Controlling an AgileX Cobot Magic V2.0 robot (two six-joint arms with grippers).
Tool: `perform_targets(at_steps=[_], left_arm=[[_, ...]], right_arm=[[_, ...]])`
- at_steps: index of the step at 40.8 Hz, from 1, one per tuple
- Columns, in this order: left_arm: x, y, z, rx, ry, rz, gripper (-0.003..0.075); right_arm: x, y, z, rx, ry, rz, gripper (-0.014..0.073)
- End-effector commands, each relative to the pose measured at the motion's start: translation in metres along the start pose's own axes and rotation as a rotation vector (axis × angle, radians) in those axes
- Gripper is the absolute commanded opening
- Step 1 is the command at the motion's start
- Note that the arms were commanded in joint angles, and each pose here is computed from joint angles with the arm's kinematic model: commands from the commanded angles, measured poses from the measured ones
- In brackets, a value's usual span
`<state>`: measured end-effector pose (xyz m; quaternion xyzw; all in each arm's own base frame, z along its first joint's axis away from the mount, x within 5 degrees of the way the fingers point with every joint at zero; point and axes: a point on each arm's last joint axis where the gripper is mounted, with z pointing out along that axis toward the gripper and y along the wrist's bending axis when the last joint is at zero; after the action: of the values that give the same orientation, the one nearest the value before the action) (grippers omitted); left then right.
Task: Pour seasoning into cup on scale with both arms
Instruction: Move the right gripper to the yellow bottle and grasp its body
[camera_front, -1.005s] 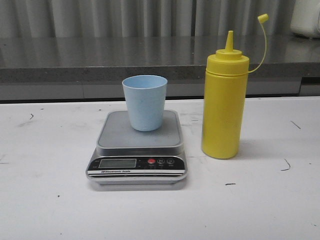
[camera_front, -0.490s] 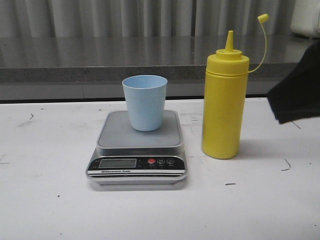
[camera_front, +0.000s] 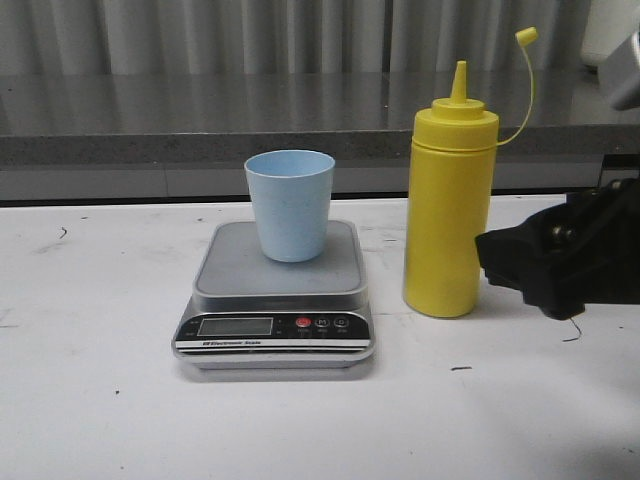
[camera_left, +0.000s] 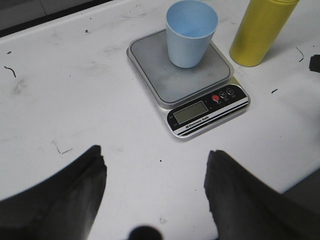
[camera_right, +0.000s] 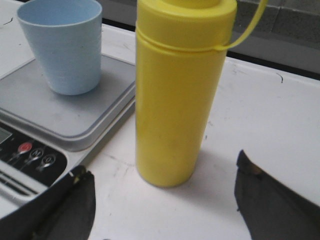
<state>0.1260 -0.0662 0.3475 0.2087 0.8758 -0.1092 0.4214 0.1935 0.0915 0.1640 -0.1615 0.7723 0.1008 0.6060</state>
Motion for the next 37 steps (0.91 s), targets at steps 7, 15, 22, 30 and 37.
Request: perform_targets(at_steps=[7,15,22,30,37], left_arm=[[-0.012,-0.001,-0.006,0.008,-0.097,-0.001,0.0418],[-0.012,-0.001,-0.006,0.008,-0.099,-0.001,0.0418],[-0.012,-0.001,-0.006,0.008,-0.099,-0.001,0.0418],[-0.012,-0.001,-0.006,0.008,-0.099,-0.001,0.0418],[-0.012,-0.001,-0.006,0.008,-0.099,-0.001,0.0418]], right_arm=[[-0.001,0.000,0.022,0.028,-0.208,0.052,0.0591],[0.002,0.003,0.043,0.028,-0.199,0.051,0.0591],[-0.008,0.000,0.057,0.064,-0.241,0.071,0.0591],[-0.017,-0.001,0.079,0.073,-0.281,0.079,0.0591],[-0.017,0.001,0.096,0.075,-0.295,0.082,0.0591]])
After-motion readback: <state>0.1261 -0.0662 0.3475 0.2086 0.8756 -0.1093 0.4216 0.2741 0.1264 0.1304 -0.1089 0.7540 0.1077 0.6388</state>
